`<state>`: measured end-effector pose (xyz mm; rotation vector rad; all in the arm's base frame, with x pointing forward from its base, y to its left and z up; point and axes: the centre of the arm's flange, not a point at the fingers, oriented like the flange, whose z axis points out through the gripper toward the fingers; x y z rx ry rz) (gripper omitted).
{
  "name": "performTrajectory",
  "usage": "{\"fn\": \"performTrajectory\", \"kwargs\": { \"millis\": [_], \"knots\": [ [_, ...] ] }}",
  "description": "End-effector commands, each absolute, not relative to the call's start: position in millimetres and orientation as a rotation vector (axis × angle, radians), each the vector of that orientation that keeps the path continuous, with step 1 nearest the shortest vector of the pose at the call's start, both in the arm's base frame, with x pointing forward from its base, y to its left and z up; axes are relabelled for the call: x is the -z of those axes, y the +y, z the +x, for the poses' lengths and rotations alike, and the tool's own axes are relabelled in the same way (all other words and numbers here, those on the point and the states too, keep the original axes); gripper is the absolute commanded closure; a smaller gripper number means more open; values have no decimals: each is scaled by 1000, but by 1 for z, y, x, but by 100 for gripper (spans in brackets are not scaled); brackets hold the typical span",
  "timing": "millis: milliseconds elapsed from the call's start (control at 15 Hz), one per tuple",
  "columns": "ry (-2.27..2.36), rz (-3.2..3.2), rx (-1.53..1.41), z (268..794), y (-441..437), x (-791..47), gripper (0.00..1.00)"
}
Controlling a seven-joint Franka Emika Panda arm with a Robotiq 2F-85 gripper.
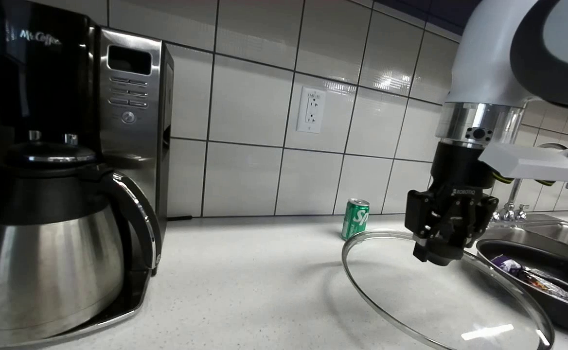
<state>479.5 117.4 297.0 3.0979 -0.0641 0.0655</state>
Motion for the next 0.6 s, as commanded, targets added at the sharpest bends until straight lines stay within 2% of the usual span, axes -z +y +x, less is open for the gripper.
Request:
{"fn": "performTrajectory", "kwargs": {
  "millis": [0,533],
  "knots": [
    [-133,3086,-165,462,85,-321,61],
    [-266,3057,-201,448,19,-324,61]
  ]
}}
